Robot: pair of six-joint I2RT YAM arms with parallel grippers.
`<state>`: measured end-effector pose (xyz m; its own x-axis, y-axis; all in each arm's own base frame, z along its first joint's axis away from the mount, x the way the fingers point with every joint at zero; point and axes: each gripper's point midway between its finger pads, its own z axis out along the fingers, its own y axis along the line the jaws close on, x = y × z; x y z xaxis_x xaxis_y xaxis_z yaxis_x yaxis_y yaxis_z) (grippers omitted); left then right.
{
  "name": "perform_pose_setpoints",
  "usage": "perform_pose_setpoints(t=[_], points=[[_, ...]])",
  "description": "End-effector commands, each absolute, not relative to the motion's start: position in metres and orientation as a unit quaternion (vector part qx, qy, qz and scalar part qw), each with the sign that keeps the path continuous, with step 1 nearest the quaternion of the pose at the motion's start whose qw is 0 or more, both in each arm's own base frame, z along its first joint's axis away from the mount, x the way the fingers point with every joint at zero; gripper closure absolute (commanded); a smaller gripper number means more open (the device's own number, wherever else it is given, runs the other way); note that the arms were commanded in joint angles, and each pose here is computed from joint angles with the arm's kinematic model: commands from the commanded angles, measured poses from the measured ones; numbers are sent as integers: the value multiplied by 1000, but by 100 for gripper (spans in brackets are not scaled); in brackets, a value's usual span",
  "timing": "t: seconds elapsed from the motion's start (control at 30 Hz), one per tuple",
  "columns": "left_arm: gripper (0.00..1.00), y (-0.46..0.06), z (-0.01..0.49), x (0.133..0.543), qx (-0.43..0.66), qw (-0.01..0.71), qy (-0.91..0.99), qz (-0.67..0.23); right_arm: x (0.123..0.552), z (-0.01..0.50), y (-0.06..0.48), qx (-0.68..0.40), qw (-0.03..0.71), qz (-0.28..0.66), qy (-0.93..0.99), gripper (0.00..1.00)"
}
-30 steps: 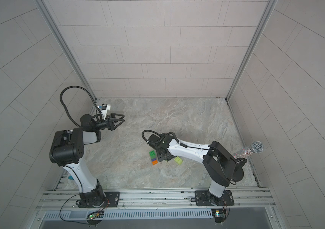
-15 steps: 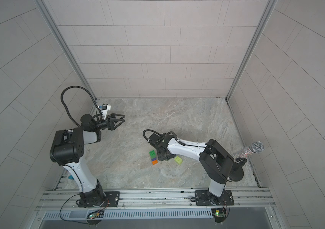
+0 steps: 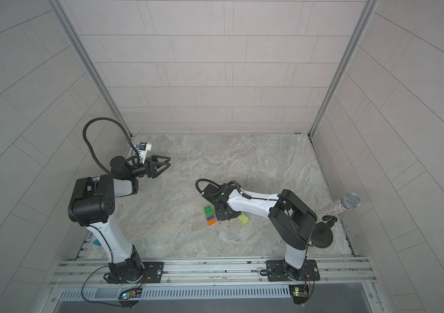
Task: Assemble the number 1 with lego
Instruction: Pick up the lego brick from the center of the board, then adjust the lego brick at the center of the board.
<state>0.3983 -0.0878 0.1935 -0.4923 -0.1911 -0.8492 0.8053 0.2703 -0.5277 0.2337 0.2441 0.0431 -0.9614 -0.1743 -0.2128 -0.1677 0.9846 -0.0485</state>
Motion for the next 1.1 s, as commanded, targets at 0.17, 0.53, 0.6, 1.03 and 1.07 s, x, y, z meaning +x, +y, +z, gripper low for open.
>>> perform_pose_setpoints(t=[0.17, 0.53, 0.6, 1.03, 1.07], points=[[0, -94, 200, 398, 264, 457, 647, -550, 237, 127, 246, -96, 157, 14, 983, 91], [0, -103, 205, 395, 279, 448, 641, -557, 228, 134, 303, -144, 143, 55, 978, 91], [0, -104, 207, 394, 282, 448, 640, -557, 228, 135, 311, -153, 144, 55, 976, 91], [0, -105, 211, 390, 286, 452, 638, -554, 233, 153, 305, -164, 171, 30, 971, 91], [0, -105, 211, 390, 286, 453, 638, -554, 234, 154, 304, -167, 173, 25, 970, 91]])
